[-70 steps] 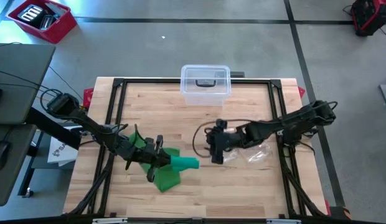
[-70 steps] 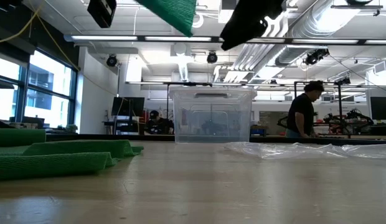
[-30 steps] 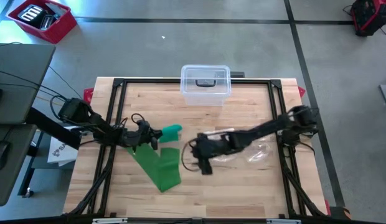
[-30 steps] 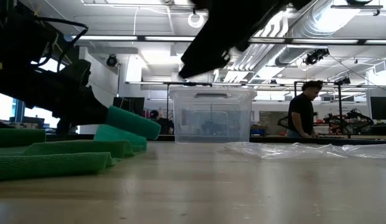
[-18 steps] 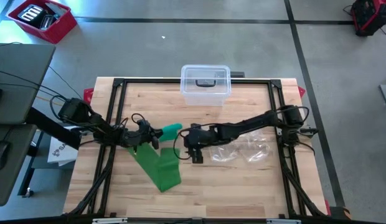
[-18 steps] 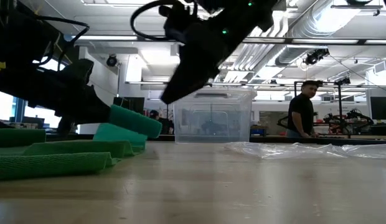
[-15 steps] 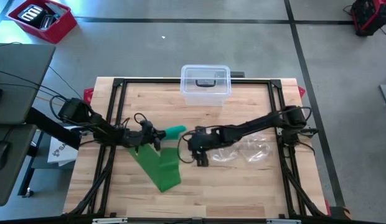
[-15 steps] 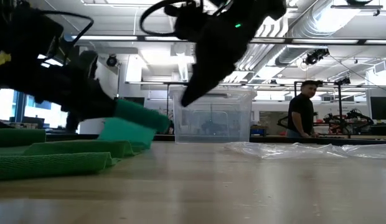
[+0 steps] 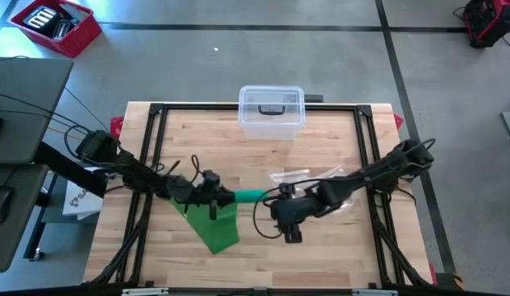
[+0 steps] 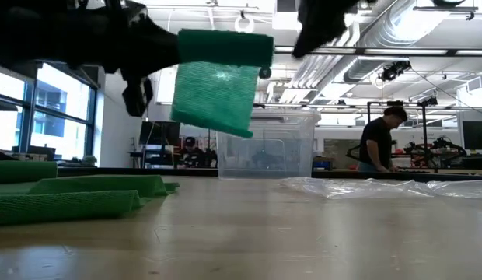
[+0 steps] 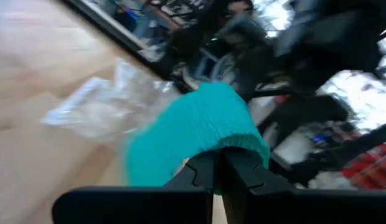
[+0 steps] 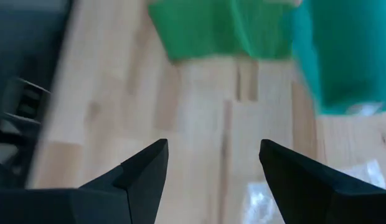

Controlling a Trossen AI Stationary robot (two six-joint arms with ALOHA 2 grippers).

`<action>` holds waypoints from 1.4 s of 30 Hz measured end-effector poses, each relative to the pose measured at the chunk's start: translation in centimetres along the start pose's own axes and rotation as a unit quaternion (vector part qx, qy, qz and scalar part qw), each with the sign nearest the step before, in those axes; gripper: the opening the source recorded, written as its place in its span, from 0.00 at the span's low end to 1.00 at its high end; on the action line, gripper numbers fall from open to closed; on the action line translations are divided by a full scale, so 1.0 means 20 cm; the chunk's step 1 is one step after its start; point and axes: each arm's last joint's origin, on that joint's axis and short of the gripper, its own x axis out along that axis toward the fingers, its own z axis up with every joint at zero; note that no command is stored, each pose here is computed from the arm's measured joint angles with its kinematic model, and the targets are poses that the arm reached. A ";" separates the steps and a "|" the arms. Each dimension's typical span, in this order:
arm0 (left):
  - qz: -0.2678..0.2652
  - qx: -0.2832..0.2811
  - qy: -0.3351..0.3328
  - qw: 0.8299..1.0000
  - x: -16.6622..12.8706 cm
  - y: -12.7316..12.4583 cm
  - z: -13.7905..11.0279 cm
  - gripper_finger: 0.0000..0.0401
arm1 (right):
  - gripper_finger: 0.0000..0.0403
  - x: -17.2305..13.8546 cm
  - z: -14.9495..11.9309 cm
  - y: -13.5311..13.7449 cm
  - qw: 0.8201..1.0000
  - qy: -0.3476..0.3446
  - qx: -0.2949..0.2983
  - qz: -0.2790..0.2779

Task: Roll bandage
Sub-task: Roll the blue bandage

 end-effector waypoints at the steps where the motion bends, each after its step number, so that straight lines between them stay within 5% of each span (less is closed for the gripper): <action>1: 0.028 0.007 0.002 1.000 0.00 0.04 -0.01 0.00 | 0.62 -0.02 0.01 0.01 1.000 -0.014 0.000 0.005; 6: 0.174 0.029 0.041 0.984 -0.05 0.24 -0.06 0.00 | 0.62 0.03 0.06 -0.01 0.998 -0.047 -0.035 0.012; 14: 0.244 0.041 0.047 0.968 -0.12 0.36 -0.09 0.00 | 0.60 0.39 0.09 -0.25 0.998 -0.048 -0.045 -0.019; 22: 0.241 0.044 0.049 0.968 -0.14 0.36 -0.10 0.00 | 0.53 0.45 0.06 -0.36 0.998 -0.008 -0.038 -0.039; 30: 0.270 0.018 0.057 0.961 -0.14 0.40 -0.10 0.00 | 0.48 0.46 0.10 -0.35 0.997 -0.059 -0.050 0.009; 42: 0.275 -0.022 0.046 0.960 -0.25 0.49 -0.12 0.00 | 0.48 0.86 0.06 -0.65 0.990 -0.138 0.020 -0.023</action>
